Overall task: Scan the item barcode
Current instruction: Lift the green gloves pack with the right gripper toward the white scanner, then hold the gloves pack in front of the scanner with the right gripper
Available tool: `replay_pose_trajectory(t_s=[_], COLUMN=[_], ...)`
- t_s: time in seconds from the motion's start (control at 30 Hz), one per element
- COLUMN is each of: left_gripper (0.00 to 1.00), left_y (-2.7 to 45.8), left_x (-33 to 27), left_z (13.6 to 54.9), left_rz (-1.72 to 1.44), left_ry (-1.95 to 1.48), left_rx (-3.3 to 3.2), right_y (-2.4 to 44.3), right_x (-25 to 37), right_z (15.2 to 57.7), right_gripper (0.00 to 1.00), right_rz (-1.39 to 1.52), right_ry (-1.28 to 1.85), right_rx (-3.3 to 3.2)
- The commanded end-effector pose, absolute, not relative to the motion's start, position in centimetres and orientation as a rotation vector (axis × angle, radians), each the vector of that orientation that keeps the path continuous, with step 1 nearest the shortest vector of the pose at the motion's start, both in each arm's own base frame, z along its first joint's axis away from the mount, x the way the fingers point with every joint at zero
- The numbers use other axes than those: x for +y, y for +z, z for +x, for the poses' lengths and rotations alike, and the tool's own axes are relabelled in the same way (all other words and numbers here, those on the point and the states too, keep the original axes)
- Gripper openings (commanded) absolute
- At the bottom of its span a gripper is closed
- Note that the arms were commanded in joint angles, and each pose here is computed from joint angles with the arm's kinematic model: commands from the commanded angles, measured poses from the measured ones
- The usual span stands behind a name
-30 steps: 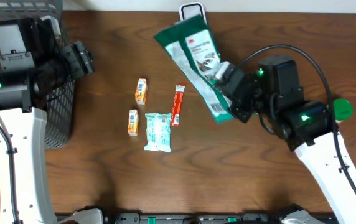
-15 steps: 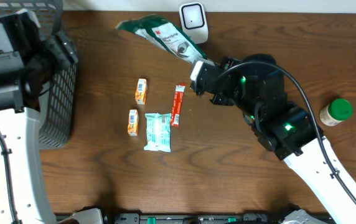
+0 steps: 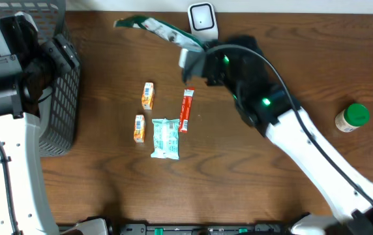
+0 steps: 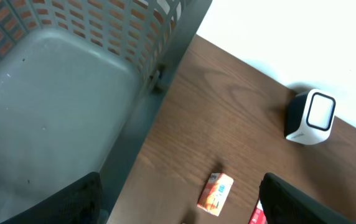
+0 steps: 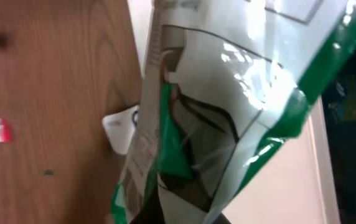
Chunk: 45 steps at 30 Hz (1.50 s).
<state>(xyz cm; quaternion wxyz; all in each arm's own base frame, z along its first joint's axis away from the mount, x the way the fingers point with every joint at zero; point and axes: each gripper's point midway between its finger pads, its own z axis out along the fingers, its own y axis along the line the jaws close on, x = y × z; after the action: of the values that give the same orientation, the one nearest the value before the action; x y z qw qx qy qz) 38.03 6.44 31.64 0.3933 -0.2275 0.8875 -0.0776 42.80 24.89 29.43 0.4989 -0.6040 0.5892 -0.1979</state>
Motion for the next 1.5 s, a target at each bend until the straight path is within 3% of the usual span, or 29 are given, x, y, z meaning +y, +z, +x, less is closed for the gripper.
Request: replay_pose_trajectory(t_s=[0.0,0.3,0.73,1.17,1.47], left_gripper=[0.82,0.82,0.82,0.82,0.82], left_y=[31.5,31.5,31.5,31.5,31.5], left_x=[6.7,6.7,6.7,6.7,6.7], left_z=[38.0,38.0,38.0,38.0,38.0], left_rz=[-0.596,-0.596,-0.596,-0.596,-0.596], left_ry=[-0.190,-0.190,-0.190,-0.189,-0.189], left_rx=[2.253,2.253,2.253,2.253,2.253], right_y=[32.2,31.8,22.0,14.7,15.7], right_x=[26.0,28.5,28.8,26.9,28.8], right_z=[45.4,52.8,62.1,64.5,64.7], right_gripper=[0.01,0.01,0.01,0.01,0.01], right_rz=[-1.485,-1.569,-1.610,-1.678,-1.561], right_ry=[-0.590,-0.814,-1.155,-1.149,-1.039], right_rx=[1.360,1.304,1.156,1.201,1.174])
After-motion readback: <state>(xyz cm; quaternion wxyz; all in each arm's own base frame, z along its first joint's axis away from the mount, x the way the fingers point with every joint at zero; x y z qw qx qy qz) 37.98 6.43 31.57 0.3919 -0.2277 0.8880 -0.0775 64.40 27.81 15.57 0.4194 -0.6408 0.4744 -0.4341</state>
